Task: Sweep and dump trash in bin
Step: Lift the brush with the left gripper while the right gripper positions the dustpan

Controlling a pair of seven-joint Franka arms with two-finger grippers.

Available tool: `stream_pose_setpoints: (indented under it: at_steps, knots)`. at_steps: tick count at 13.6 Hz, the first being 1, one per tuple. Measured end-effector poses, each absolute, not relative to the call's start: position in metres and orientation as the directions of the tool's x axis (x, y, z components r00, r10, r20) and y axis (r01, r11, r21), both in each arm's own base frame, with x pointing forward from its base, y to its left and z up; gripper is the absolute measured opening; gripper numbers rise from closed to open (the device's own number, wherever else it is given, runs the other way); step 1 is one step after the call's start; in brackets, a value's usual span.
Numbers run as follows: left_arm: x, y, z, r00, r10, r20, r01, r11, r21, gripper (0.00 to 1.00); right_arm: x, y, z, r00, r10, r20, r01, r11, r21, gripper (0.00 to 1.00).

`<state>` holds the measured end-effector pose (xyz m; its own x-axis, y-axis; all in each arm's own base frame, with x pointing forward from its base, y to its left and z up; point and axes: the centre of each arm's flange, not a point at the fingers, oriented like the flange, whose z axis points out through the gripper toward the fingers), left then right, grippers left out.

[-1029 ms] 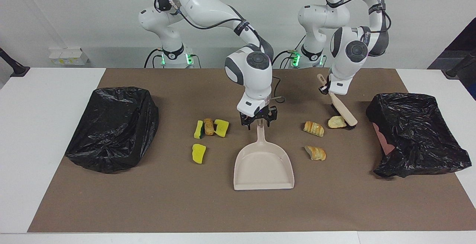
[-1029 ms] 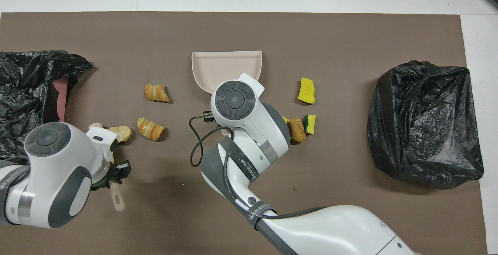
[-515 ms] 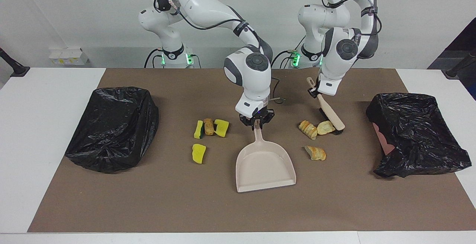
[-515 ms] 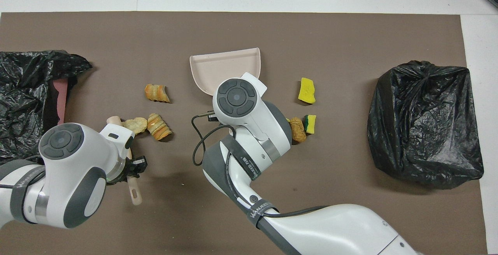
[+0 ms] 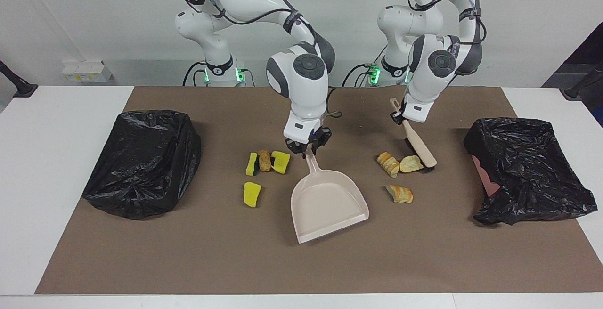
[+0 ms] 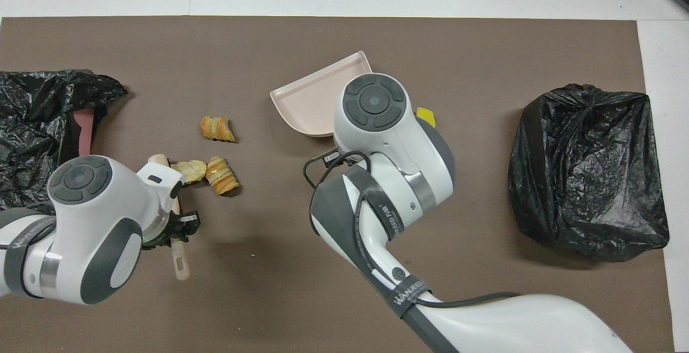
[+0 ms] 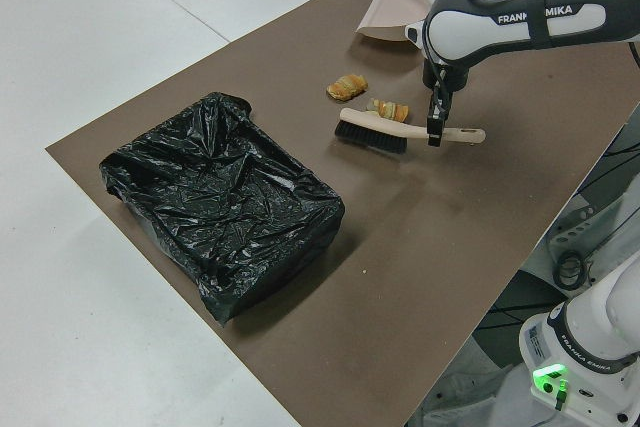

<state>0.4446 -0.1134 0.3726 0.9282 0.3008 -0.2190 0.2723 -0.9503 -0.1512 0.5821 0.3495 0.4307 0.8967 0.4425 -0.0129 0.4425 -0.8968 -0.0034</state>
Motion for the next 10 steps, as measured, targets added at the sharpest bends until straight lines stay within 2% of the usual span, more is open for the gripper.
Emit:
stream_pose_setpoints:
  at_steps: [2, 5, 7, 10]
  knots:
    - [0.448, -0.101, 0.377, 0.928, 0.288, -0.235, 0.253, -0.953, -0.167, 0.26, 0.568, 0.337, 0.443, 0.815, 0.578, -0.051, 0.578, -0.816, -0.008, 0.32]
    - [0.451, -0.084, 0.376, 0.929, 0.273, -0.249, 0.236, -0.957, -0.166, 0.26, 0.542, 0.335, 0.428, 0.650, 0.757, -0.062, 0.758, -0.652, -0.022, 0.32]
    - [0.451, -0.071, 0.373, 0.929, 0.262, -0.263, 0.226, -0.961, -0.161, 0.26, 0.541, 0.328, 0.413, 0.514, 0.857, -0.032, 0.857, -0.514, -0.018, 0.32]
    - [0.451, -0.054, 0.370, 0.933, 0.227, -0.280, 0.192, -0.970, -0.145, 0.26, 0.548, 0.318, 0.398, 0.403, 0.915, -0.013, 0.915, -0.403, -0.010, 0.32]
